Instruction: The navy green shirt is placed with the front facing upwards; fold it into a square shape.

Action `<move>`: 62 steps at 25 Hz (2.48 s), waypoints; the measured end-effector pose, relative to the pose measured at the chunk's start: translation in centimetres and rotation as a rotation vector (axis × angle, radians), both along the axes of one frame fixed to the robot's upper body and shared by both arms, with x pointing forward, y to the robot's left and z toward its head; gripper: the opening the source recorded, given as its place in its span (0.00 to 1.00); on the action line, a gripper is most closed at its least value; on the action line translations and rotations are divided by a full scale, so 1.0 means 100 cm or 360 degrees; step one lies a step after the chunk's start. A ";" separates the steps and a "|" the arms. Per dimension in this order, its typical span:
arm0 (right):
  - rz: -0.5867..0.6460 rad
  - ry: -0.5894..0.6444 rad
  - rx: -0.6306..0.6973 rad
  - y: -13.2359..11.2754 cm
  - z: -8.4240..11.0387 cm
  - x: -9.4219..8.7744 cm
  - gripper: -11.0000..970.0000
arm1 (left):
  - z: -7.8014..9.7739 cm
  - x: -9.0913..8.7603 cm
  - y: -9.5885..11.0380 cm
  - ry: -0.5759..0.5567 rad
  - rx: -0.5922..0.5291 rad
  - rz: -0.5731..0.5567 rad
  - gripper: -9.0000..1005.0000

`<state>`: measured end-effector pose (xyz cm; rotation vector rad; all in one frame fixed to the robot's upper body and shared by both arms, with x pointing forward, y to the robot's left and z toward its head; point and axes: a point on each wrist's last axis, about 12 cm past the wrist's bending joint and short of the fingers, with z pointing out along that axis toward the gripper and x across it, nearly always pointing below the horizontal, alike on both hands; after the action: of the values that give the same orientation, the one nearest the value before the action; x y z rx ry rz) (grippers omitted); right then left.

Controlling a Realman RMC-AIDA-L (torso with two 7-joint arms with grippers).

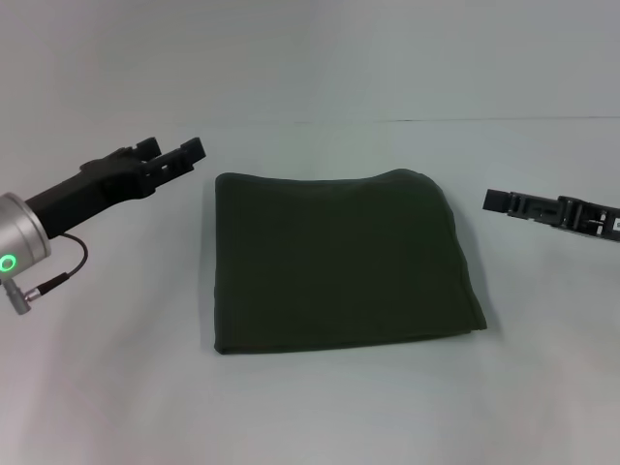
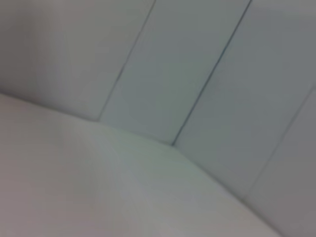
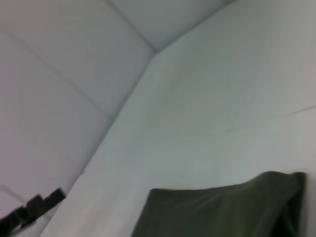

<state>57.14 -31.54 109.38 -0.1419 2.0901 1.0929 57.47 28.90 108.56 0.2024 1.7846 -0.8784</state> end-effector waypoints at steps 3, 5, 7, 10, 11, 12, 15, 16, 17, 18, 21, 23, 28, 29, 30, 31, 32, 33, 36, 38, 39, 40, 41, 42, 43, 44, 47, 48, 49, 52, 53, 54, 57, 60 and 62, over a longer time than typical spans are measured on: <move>0.0038 -0.0065 -0.0026 -0.001 -0.001 -0.003 0.80 | 0.005 -0.007 -0.001 -0.0054 -0.0069 -0.0085 0.90; 0.0077 -0.0110 -0.0042 -0.002 -0.001 -0.007 0.83 | 0.008 -0.013 -0.003 -0.0091 -0.0098 -0.0161 0.90; 0.0127 -0.0175 -0.0044 -0.002 0.001 -0.011 0.85 | 0.010 -0.021 -0.005 -0.0131 -0.0123 -0.0236 0.90; 0.0186 -0.0307 -0.0057 -0.003 0.003 -0.019 0.89 | 0.012 -0.031 -0.010 -0.0201 -0.0163 -0.0351 0.90; 0.0197 -0.0344 -0.0054 -0.003 0.003 -0.020 0.90 | 0.013 -0.035 -0.013 -0.0226 -0.0176 -0.0391 0.90; 0.0213 -0.0415 -0.0046 -0.003 0.005 -0.023 0.91 | 0.013 -0.038 -0.014 -0.0246 -0.0185 -0.0415 0.90; 0.0262 -0.0610 0.0006 -0.001 0.010 -0.032 0.94 | 0.015 -0.049 -0.018 -0.0341 -0.0229 -0.0503 0.90; 0.0285 -0.0680 0.0027 0.000 0.013 -0.035 0.94 | 0.016 -0.052 -0.018 -0.0361 -0.0242 -0.0523 0.90; 0.0306 -0.0716 0.0033 0.000 0.014 -0.037 0.94 | 0.016 -0.055 -0.018 -0.0376 -0.0255 -0.0543 0.90; 0.0340 -0.0762 0.0040 0.001 0.016 -0.040 0.95 | 0.017 -0.059 -0.018 -0.0398 -0.0271 -0.0575 0.90; 0.0436 -0.0831 0.0033 0.004 0.017 -0.045 0.96 | 0.019 -0.066 -0.017 -0.0451 -0.0271 -0.0633 0.90; 0.0519 -0.0849 0.0008 0.009 0.016 -0.047 0.96 | 0.017 -0.069 -0.020 -0.0468 -0.0235 -0.0688 0.90; 0.0742 -0.0784 -0.0049 0.025 0.009 -0.050 0.96 | 0.010 -0.073 -0.027 -0.0393 -0.0104 -0.0837 0.90; 0.0771 -0.0764 -0.0062 0.027 0.008 -0.049 0.96 | 0.008 -0.073 -0.028 -0.0368 -0.0074 -0.0863 0.90; 0.0791 -0.0750 -0.0073 0.028 0.007 -0.050 0.95 | 0.006 -0.073 -0.029 -0.0342 -0.0046 -0.0884 0.90; 0.0812 -0.0732 -0.0085 0.029 0.005 -0.050 0.95 | 0.005 -0.072 -0.030 -0.0318 -0.0022 -0.0901 0.90; 0.0834 -0.0713 -0.0097 0.030 0.004 -0.050 0.95 | 0.002 -0.072 -0.030 -0.0274 0.0026 -0.0927 0.90; 0.0848 -0.0695 -0.0109 0.030 0.002 -0.051 0.95 | 0.002 -0.072 -0.030 -0.0274 0.0026 -0.0927 0.90; 0.0879 -0.0620 -0.0155 0.032 -0.002 -0.050 0.95 | -0.002 -0.072 -0.031 -0.0227 0.0081 -0.0960 0.90; 0.0895 -0.0568 -0.0185 0.033 -0.005 -0.048 0.95 | -0.003 -0.073 -0.031 -0.0198 0.0115 -0.0995 0.90; 0.0905 -0.0551 -0.0195 0.034 -0.005 -0.047 0.95 | -0.004 -0.073 -0.032 -0.0186 0.0129 -0.1013 0.90; 0.0918 -0.0536 -0.0206 0.035 -0.005 -0.045 0.95 | -0.004 -0.072 -0.033 -0.0168 0.0146 -0.1039 0.90; 0.0929 -0.0524 -0.0215 0.036 -0.005 -0.044 0.95 | -0.004 -0.072 -0.034 -0.0146 0.0160 -0.1061 0.90; 0.0937 -0.0518 -0.0222 0.037 -0.005 -0.043 0.95 | -0.004 -0.071 -0.035 -0.0121 0.0173 -0.1084 0.90; 0.0942 -0.0513 -0.0225 0.038 -0.005 -0.043 0.95 | -0.004 -0.070 -0.036 -0.0106 0.0181 -0.1097 0.90; 0.0945 -0.0510 -0.0226 0.038 -0.004 -0.042 0.95 | -0.003 -0.069 -0.037 -0.0093 0.0185 -0.1107 0.90; 0.0950 -0.0510 -0.0225 0.039 -0.004 -0.042 0.95 | -0.002 -0.068 -0.038 -0.0079 0.0193 -0.1125 0.90; 0.0950 -0.0510 -0.0226 0.039 -0.004 -0.042 0.95 | -0.002 -0.068 -0.038 -0.0080 0.0193 -0.1126 0.90; 0.0949 -0.0509 -0.0226 0.039 -0.004 -0.042 0.95 | -0.002 -0.067 -0.038 -0.0080 0.0193 -0.1126 0.90; 0.0947 -0.0508 -0.0224 0.040 -0.006 -0.043 0.95 | -0.002 -0.067 -0.038 -0.0078 0.0194 -0.1127 0.90; 0.0948 -0.0506 -0.0223 0.040 -0.007 -0.044 0.95 | -0.002 -0.068 -0.038 -0.0077 0.0195 -0.1127 0.90; 0.0950 -0.0504 -0.0222 0.041 -0.007 -0.044 0.95 | -0.003 -0.068 -0.039 -0.0075 0.0196 -0.1128 0.90; 0.0952 -0.0495 -0.0222 0.041 -0.009 -0.046 0.95 | -0.003 -0.068 -0.038 -0.0073 0.0198 -0.1128 0.90; 0.0949 -0.0493 -0.0225 0.040 -0.009 -0.046 0.95 | -0.003 -0.067 -0.038 -0.0073 0.0201 -0.1128 0.90; 0.0941 -0.0493 -0.0233 0.040 -0.010 -0.046 0.95 | -0.003 -0.067 -0.038 -0.0073 0.0202 -0.1126 0.90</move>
<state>52.56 -27.57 108.40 -0.9874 1.8823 1.1533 50.76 25.08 108.29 0.9701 1.7394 -1.2317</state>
